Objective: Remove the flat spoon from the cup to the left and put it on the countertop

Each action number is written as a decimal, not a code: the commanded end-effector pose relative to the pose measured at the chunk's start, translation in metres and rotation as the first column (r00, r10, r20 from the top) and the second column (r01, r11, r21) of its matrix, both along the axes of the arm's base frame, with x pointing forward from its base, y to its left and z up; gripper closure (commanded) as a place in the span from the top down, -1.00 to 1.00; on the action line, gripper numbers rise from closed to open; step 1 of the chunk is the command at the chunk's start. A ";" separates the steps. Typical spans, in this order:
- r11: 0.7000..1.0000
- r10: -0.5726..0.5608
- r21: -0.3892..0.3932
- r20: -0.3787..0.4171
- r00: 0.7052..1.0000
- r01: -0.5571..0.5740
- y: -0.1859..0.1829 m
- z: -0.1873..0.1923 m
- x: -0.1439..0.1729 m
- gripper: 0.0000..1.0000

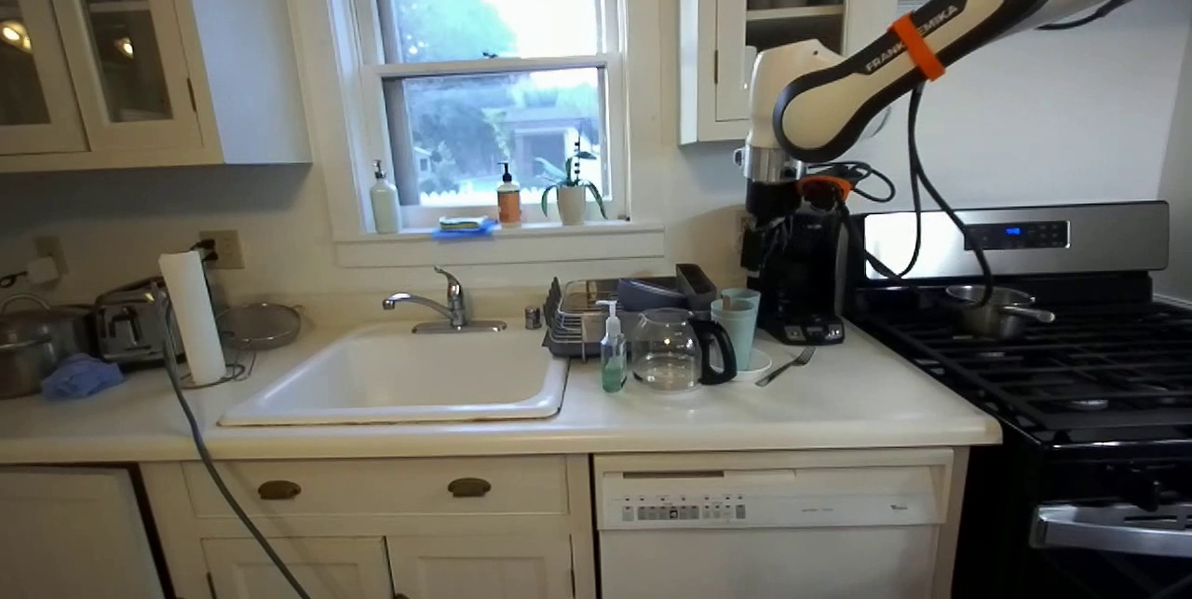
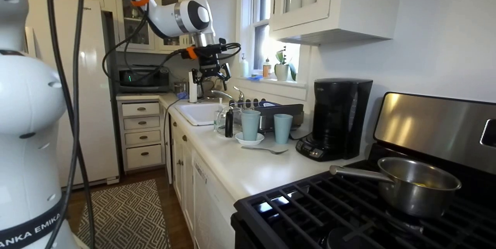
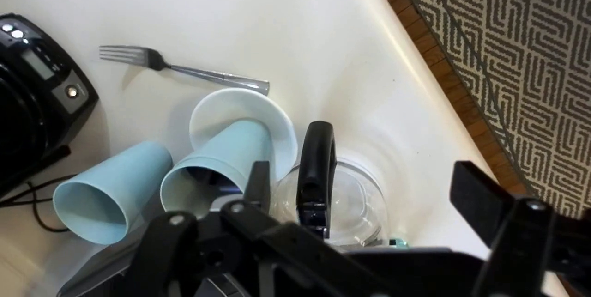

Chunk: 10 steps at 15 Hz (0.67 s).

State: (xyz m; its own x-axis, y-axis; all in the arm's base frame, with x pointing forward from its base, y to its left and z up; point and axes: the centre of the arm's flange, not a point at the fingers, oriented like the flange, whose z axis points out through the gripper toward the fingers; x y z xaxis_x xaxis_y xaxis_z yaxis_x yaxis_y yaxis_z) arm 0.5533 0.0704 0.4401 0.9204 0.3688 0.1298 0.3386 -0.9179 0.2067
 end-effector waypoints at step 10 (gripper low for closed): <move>0.996 0.077 -0.044 0.111 0.991 -0.072 -0.040 -0.034 0.091 1.00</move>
State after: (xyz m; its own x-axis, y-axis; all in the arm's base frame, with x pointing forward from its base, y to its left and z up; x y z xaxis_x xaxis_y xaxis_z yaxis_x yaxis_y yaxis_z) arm 0.6265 0.0371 0.4112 0.8806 0.4260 0.2076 0.3727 -0.8932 0.2517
